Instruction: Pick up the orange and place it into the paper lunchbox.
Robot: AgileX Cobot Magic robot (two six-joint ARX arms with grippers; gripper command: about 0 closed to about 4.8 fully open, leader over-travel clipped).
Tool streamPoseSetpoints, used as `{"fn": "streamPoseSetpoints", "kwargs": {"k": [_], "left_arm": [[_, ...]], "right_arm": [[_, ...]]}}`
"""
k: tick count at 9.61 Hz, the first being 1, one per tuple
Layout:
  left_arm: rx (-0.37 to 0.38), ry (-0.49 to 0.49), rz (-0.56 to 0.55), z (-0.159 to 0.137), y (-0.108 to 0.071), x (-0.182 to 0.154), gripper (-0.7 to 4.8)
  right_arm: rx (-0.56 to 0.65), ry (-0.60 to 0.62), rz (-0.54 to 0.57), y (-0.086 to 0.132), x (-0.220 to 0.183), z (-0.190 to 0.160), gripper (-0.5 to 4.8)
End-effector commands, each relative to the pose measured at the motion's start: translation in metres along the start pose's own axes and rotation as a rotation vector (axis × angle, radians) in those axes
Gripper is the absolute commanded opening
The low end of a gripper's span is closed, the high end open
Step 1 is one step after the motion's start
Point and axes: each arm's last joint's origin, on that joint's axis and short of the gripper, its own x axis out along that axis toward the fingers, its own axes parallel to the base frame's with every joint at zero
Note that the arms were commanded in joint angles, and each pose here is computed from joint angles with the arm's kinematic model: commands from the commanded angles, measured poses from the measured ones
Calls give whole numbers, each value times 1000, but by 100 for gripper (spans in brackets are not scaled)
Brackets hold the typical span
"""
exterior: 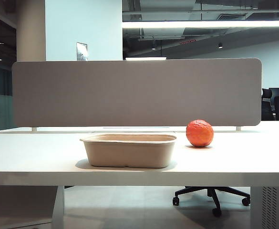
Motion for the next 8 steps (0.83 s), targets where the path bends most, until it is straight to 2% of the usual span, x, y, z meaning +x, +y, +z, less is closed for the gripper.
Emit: {"fn": "streamPoseSetpoints", "kwargs": {"k": [1,7,8], "left_arm": [[0,-10,-4,0,0,0,-5],[4,-30,2,4,0,0,-5],[-24,-117,8,33,2,-8,-5]], "right_arm": [[3,-3,-2,0,0,0,-5],[6,-13,-3,0,-1,6,-5],[55,-120,-20,-4,-10,44,-5]]}}
